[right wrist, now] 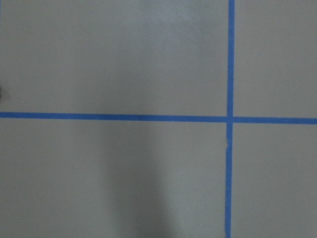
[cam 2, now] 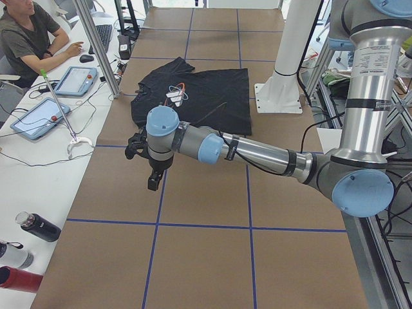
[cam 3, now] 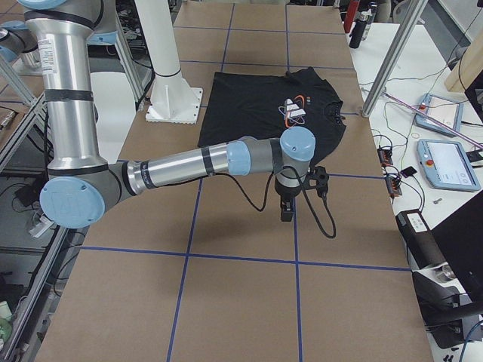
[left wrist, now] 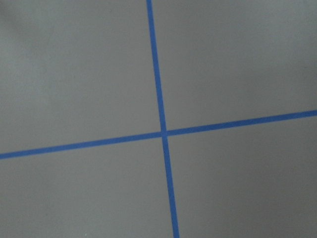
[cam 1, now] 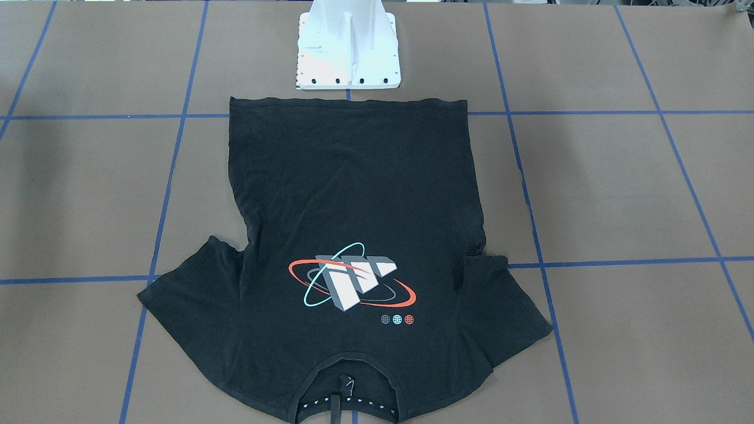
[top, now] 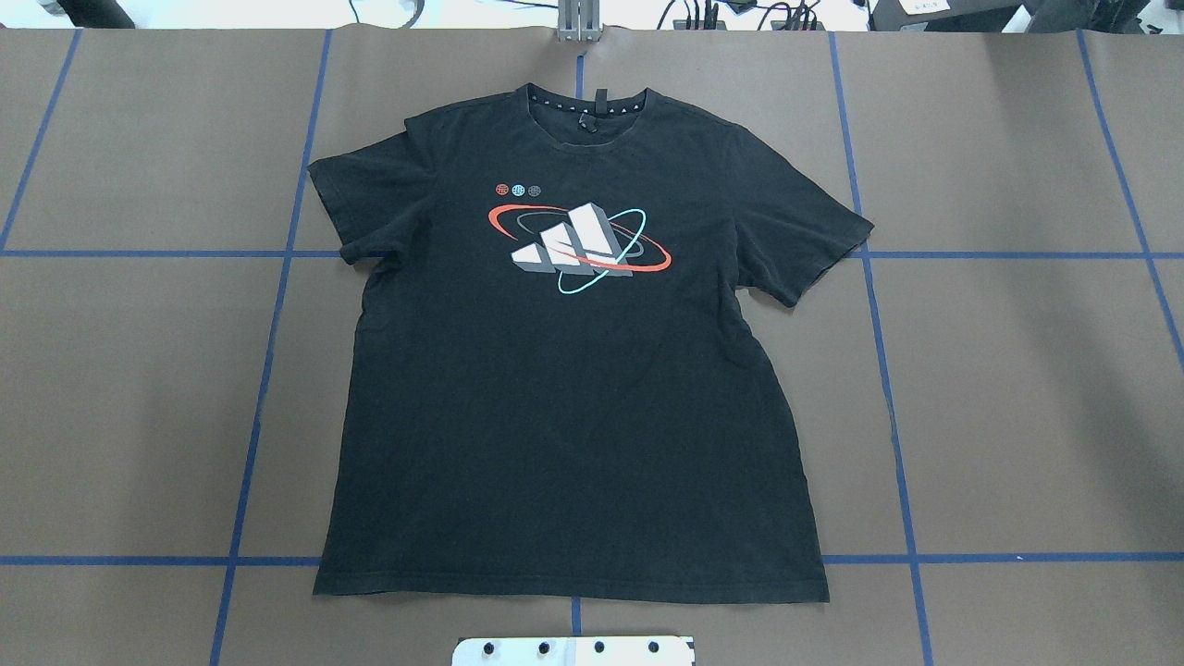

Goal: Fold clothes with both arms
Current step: 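Move both arms from rest toward the black t-shirt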

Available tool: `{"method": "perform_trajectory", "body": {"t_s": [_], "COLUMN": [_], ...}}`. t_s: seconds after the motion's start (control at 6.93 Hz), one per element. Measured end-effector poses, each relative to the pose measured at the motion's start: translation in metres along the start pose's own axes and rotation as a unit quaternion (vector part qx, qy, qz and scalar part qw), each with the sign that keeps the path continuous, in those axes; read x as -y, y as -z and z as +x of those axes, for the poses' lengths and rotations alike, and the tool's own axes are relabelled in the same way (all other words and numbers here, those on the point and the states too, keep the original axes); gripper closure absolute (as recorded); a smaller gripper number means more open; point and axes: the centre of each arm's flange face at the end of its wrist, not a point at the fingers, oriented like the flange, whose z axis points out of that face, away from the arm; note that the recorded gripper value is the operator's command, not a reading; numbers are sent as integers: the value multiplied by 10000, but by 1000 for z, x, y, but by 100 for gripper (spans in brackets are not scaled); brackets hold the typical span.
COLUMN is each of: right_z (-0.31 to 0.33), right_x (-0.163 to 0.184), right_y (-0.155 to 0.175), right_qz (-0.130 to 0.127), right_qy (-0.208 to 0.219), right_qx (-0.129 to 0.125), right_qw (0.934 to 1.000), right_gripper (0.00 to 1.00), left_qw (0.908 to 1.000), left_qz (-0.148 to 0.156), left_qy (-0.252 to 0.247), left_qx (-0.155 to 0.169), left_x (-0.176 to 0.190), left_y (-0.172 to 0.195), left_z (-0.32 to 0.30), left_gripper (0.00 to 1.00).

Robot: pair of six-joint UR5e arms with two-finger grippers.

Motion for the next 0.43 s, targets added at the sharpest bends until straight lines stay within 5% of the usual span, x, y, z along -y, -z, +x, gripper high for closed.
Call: {"method": "perform_trajectory", "body": {"t_s": [0.43], "right_z": [-65], "right_x": [50], "right_y": [-14], "right_qz": [-46], "right_qy": [290], "right_qx": [159], "right_qw": [9994], "right_gripper": [0], "left_qw": [9971], "left_qz": [231], "left_qy": [-636], "left_qx": [-348], "left_x": [37], "left_y": [-33], "left_z": [56], "left_gripper": [1]}}
